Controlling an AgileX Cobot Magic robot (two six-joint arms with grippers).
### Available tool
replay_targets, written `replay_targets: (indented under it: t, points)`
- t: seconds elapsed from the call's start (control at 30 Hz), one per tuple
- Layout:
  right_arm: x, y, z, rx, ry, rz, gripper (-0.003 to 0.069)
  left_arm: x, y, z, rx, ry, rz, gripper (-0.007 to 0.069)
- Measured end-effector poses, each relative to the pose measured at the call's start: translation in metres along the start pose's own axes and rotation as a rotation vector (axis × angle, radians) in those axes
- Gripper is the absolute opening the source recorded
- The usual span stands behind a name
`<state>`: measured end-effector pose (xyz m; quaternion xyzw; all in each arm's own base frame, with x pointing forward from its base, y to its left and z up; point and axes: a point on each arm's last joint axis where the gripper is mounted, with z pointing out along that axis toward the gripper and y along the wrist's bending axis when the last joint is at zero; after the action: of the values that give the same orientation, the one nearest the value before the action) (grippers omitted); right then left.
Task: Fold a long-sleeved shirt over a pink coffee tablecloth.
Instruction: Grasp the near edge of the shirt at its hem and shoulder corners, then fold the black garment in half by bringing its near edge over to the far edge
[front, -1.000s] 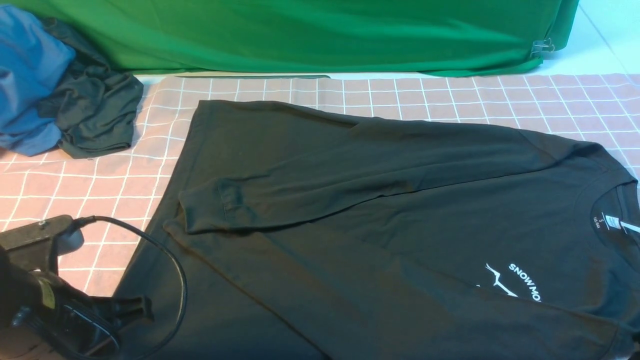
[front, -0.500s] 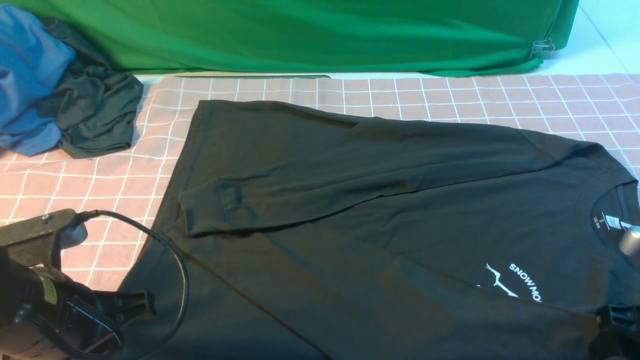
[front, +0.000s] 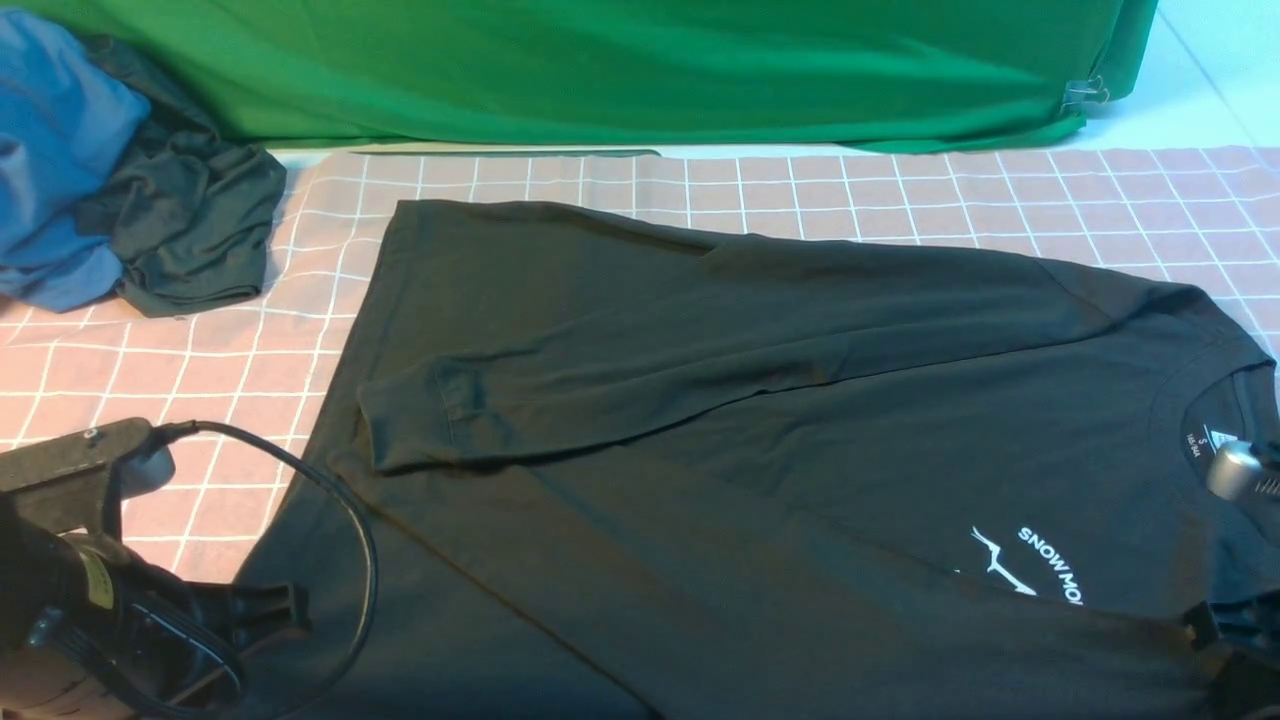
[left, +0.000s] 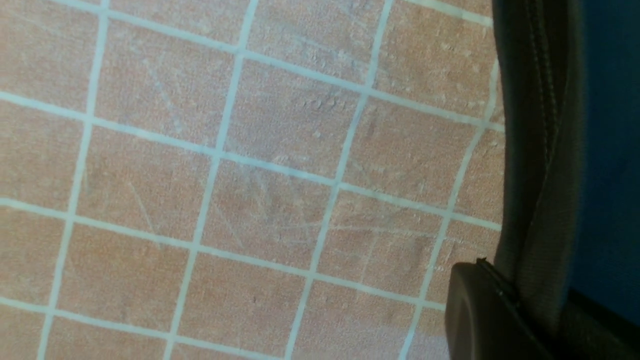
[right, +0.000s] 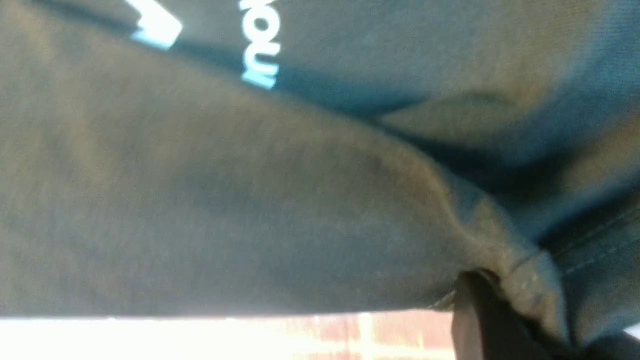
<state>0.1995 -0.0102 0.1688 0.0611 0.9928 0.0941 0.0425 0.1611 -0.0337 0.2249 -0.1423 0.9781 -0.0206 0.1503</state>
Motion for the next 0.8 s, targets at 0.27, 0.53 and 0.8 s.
replay_targets:
  t: [0.27,0.53,0.8]
  points:
    - [0.0,-0.002,-0.018,0.058,0.044,-0.017,0.0067,-0.008,-0.003,-0.011,0.006,-0.012,-0.006,0.0046]
    - [-0.02,0.001,-0.038,0.066,-0.033,-0.027,0.0067,-0.028,-0.014,-0.025,0.061,-0.098,-0.046,0.0046]
    - [-0.047,0.004,-0.052,0.068,-0.064,-0.04,0.0067,-0.066,-0.029,-0.023,0.072,-0.12,-0.098,0.0046]
